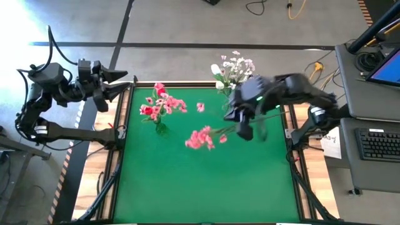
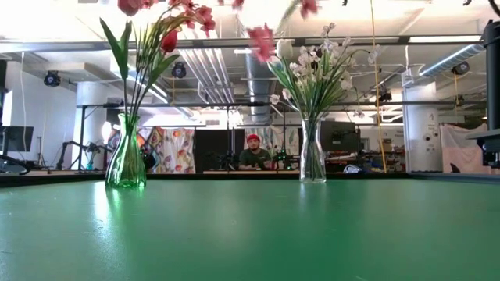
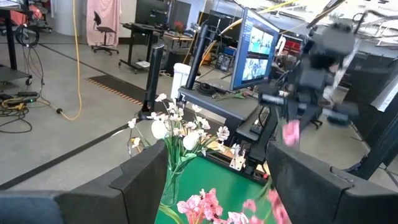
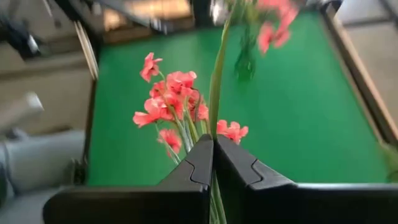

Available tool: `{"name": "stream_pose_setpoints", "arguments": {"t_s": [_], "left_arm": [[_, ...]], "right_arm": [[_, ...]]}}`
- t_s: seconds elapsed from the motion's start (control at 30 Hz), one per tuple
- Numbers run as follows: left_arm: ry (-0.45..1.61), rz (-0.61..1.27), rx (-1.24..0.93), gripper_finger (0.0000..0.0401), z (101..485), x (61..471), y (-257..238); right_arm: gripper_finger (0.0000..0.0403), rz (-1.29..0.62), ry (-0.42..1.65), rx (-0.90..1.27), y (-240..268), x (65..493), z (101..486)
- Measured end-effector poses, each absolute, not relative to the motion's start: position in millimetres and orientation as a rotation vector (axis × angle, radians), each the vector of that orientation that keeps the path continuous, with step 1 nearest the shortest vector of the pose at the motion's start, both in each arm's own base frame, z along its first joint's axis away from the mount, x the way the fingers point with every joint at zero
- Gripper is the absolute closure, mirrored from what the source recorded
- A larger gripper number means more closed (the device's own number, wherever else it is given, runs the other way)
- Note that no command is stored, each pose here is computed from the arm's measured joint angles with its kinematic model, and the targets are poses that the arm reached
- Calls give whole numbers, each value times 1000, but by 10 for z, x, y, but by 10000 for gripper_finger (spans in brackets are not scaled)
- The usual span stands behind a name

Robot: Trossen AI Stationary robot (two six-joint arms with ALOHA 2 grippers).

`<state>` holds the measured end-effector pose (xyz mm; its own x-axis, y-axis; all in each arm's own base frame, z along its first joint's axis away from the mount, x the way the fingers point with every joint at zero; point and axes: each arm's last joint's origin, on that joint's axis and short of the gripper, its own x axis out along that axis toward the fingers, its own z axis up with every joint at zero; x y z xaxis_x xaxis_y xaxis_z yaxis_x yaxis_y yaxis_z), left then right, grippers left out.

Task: Sort flowers into vase by color
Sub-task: Put the pink flowers into the green vase

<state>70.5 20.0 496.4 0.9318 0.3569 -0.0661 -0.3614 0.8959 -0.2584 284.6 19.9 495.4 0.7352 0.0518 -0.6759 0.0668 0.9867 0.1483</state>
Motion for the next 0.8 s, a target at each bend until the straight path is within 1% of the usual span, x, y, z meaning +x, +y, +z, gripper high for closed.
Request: {"name": "stream_pose_setpoints", "arguments": {"t_s": [0.07,0.2,0.47,0.63,0.8], "left_arm": [[18,372,-271,142,4963,709,200],[19,372,-271,142,4963,712,201],[19,373,-271,142,4963,712,201],[23,373,-271,142,4959,712,201],[37,375,-271,142,4946,714,202]], "right_arm": [[394,1,807,149,247,2980,4832],[394,37,868,93,354,3290,4603],[389,139,928,6,567,3743,4220],[365,136,992,-19,614,3934,3982],[316,119,1102,-57,637,4138,3644]]}}
